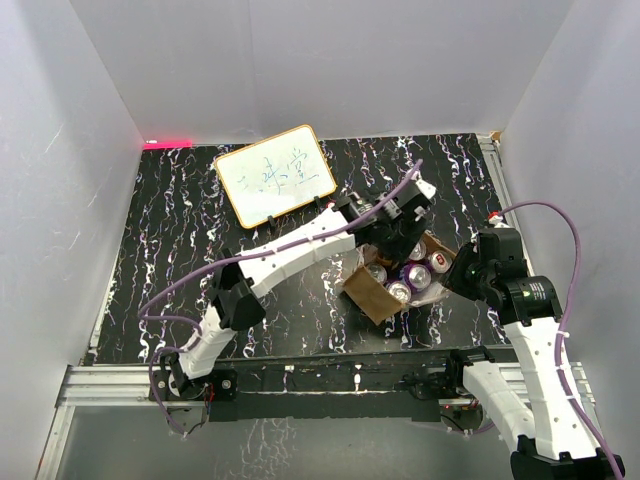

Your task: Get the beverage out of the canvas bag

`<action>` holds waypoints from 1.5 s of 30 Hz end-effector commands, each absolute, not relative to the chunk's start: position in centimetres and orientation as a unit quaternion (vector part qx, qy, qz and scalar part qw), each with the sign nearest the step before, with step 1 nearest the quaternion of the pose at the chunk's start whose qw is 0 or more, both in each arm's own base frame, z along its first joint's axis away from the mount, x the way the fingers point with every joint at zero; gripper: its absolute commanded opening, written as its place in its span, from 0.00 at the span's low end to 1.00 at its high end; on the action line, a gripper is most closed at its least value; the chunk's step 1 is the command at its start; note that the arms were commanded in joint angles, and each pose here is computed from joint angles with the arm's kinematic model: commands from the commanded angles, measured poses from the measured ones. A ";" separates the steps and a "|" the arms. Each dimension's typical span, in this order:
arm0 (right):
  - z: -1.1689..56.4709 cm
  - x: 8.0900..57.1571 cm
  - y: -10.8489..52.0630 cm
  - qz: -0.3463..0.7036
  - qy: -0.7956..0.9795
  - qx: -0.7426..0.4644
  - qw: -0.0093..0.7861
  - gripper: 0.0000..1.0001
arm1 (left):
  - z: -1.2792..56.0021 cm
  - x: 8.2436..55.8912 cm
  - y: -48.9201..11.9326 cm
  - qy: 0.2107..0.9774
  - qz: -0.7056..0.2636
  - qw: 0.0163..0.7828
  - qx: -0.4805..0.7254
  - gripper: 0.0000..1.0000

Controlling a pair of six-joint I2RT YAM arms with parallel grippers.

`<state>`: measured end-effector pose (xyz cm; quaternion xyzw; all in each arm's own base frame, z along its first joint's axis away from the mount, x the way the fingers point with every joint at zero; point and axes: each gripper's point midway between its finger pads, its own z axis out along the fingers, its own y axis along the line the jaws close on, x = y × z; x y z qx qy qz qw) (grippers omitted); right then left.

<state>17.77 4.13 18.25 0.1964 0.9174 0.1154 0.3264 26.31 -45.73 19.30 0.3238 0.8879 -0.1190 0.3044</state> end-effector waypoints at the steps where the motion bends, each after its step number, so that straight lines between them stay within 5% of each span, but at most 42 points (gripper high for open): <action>1: 19.0 19.0 4.3 0.125 0.908 0.190 0.352 0.26 | 42.0 27.2 -40.8 0.786 -0.246 0.528 0.207 0.00; 4: 19.0 19.1 4.5 0.128 0.909 0.188 0.349 0.24 | 41.5 27.4 -40.3 0.785 -0.234 0.535 0.207 0.00; 8: 20.4 19.5 6.1 0.167 0.911 0.153 0.346 0.08 | 38.0 27.8 -40.8 0.804 -0.201 0.512 0.226 0.00; 20: 34.3 19.8 11.1 0.329 0.816 0.039 0.474 0.07 | 32.8 27.9 -42.4 0.822 -0.181 0.470 0.266 0.00; 45: 26.1 23.6 10.3 0.287 0.871 0.090 0.390 0.07 | 19.8 25.1 -45.0 0.872 -0.194 0.332 0.304 0.03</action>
